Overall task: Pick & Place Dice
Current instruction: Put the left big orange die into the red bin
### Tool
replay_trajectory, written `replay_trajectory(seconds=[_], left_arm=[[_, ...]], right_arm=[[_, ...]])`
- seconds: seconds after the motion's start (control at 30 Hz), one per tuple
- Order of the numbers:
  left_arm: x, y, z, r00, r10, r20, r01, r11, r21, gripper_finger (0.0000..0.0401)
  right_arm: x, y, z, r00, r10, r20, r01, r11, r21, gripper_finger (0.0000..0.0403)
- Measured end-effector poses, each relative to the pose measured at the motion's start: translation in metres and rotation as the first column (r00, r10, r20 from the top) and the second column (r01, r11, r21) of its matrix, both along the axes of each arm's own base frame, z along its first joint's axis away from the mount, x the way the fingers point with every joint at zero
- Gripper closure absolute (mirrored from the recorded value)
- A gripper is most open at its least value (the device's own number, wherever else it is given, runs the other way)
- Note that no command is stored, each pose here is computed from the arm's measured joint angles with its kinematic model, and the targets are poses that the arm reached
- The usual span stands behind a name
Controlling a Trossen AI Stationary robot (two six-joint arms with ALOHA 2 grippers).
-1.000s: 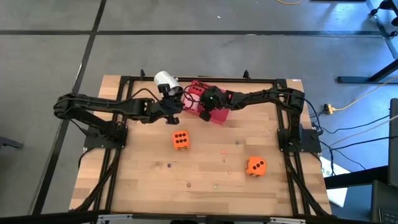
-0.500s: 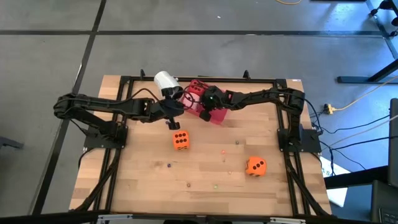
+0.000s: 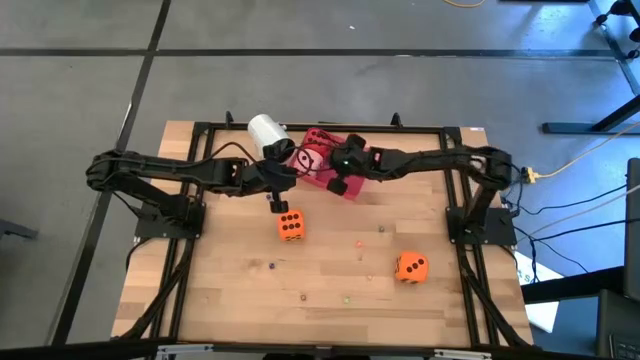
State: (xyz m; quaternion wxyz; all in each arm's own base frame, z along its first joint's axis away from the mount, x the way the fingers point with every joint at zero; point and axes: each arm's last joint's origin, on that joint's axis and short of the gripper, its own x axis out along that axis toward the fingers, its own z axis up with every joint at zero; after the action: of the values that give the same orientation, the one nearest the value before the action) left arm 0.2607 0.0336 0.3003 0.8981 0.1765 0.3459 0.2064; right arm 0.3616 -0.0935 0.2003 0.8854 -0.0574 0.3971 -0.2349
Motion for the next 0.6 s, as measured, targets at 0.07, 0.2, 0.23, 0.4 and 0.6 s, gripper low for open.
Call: replay_trajectory(seconds=[0.07,0.2,0.23,0.4,0.6], left_arm=[[0.000,0.001,0.000,1.000,0.022,0.004,-0.022,1.000,0.005,0.0397],[-0.004,0.001,-0.004,0.998,0.024,-0.066,-0.022,0.999,0.031,0.0393],[-0.005,0.001,-0.005,0.995,0.015,-0.098,-0.010,0.999,0.049,0.0391],[-0.006,0.000,-0.009,0.991,-0.001,-0.137,0.007,0.999,0.046,0.0364],[-0.003,0.001,-0.010,0.996,-0.034,-0.085,0.028,0.997,-0.078,0.0302]], right_arm=[[-0.010,0.005,0.021,1.000,0.008,0.020,-0.008,1.000,-0.005,0.0401],[-0.033,0.011,0.065,0.995,0.010,0.101,-0.007,1.000,-0.023,0.0401],[-0.040,0.012,0.075,0.992,0.010,0.124,-0.007,1.000,-0.028,0.0401],[-0.064,0.018,0.108,0.979,0.010,0.204,-0.002,0.999,-0.041,0.0401],[-0.072,0.020,0.108,0.973,-0.077,0.219,0.064,0.996,0.067,0.0401]])
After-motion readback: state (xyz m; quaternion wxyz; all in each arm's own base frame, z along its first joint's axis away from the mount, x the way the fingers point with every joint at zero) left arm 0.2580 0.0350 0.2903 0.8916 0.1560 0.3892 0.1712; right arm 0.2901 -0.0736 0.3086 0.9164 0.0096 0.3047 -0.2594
